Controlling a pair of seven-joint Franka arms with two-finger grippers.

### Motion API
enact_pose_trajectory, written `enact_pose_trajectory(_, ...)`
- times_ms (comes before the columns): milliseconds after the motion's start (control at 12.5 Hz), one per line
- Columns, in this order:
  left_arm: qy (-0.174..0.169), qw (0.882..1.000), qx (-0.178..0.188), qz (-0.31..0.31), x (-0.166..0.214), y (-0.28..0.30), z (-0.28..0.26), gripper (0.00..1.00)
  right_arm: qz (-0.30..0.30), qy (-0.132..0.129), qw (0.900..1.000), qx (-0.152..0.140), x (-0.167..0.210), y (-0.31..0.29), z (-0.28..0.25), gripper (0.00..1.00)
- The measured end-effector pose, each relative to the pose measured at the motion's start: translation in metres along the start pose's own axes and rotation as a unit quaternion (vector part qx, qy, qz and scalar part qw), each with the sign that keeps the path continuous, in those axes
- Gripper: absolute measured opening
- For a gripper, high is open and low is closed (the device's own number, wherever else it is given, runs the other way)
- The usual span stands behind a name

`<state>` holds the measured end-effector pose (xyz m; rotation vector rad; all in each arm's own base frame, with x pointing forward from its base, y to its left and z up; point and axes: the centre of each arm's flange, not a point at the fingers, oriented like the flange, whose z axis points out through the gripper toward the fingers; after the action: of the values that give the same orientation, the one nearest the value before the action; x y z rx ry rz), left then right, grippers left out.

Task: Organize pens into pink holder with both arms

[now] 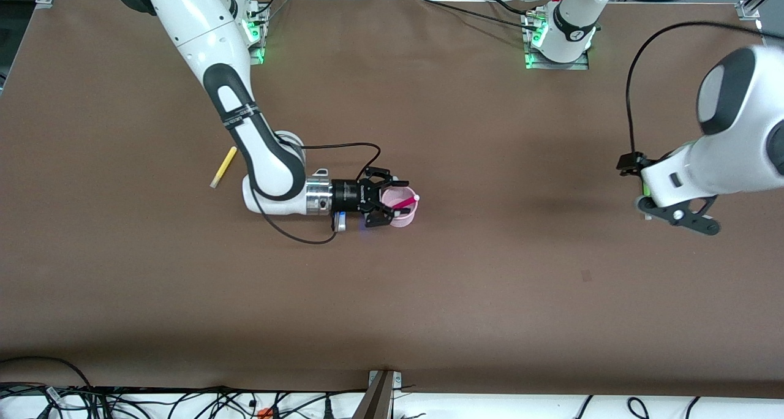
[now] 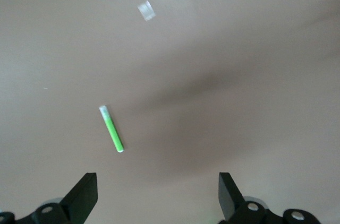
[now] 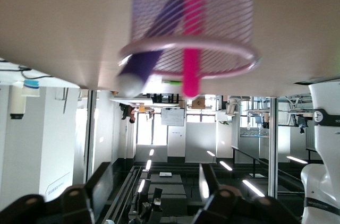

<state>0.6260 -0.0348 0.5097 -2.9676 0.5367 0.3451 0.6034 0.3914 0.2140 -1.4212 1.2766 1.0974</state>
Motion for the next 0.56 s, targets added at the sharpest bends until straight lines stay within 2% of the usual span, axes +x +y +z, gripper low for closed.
enact_pose_trajectory(80, 0.019, 1.0, 0.011, -0.013, -0.011, -0.007, -0.018, 1.0, -0.008, -0.003, 1.0, 0.006, -0.009, -0.008, -0.005, 0.95)
enact_pose_trajectory(161, 0.039, 0.999, 0.013, -0.028, -0.024, -0.014, -0.033, 1.0, -0.026, 0.004, 1.0, 0.009, -0.019, -0.016, -0.016, 1.0)
enact_pose_trajectory(321, 0.071, 0.996, -0.008, -0.061, -0.05, -0.021, -0.042, 1.0, -0.097, 0.059, 0.993, -0.013, -0.05, -0.035, -0.051, 1.0)
enact_pose_trajectory(562, 0.085, 0.994, -0.013, -0.074, -0.077, -0.019, -0.039, 1.0, -0.212, 0.147, 0.964, -0.063, -0.13, -0.048, -0.103, 1.0)
